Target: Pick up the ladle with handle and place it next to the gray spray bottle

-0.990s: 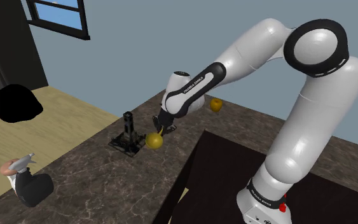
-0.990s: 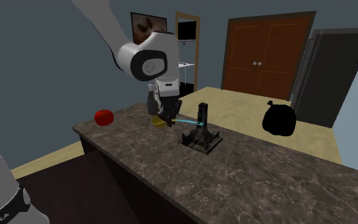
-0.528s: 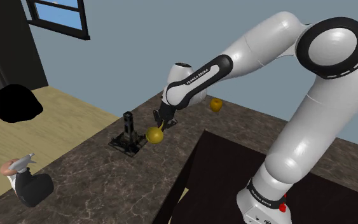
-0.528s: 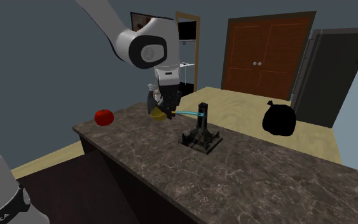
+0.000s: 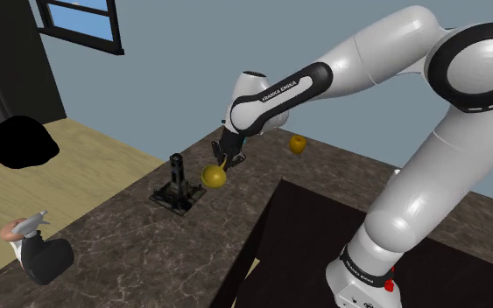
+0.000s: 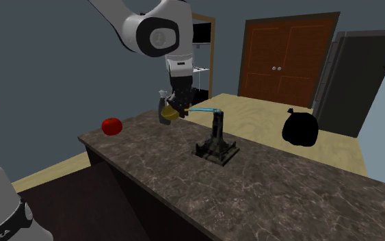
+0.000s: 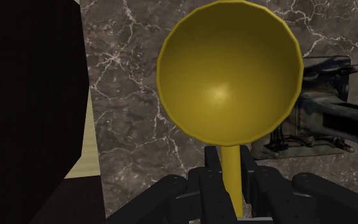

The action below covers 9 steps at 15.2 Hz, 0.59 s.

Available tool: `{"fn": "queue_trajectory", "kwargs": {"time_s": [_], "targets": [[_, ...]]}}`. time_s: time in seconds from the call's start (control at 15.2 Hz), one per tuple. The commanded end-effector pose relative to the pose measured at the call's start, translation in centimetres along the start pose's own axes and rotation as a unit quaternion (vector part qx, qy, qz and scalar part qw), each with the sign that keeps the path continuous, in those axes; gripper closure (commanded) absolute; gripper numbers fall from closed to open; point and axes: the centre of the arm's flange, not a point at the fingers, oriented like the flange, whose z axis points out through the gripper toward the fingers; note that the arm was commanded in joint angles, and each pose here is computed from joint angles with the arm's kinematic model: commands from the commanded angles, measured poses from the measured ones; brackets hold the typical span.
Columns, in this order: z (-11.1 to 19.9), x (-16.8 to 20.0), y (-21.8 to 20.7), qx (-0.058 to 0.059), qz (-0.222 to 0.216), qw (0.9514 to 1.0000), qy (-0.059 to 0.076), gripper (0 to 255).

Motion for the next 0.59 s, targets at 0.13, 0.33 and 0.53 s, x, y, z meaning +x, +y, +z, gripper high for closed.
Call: {"fn": "queue_trajectory", "kwargs": {"time_s": [0.13, 0.33, 0.53], "targets": [[-2.0, -0.2, -0.3, 0.000, 0.000, 1.0000, 0.000, 255], [-3.6, -0.3, -0.5, 0.000, 0.000, 1.0000, 0.000, 255], [-4.4, -1.6, -1.3, 0.000, 0.000, 1.0000, 0.000, 255]]}}
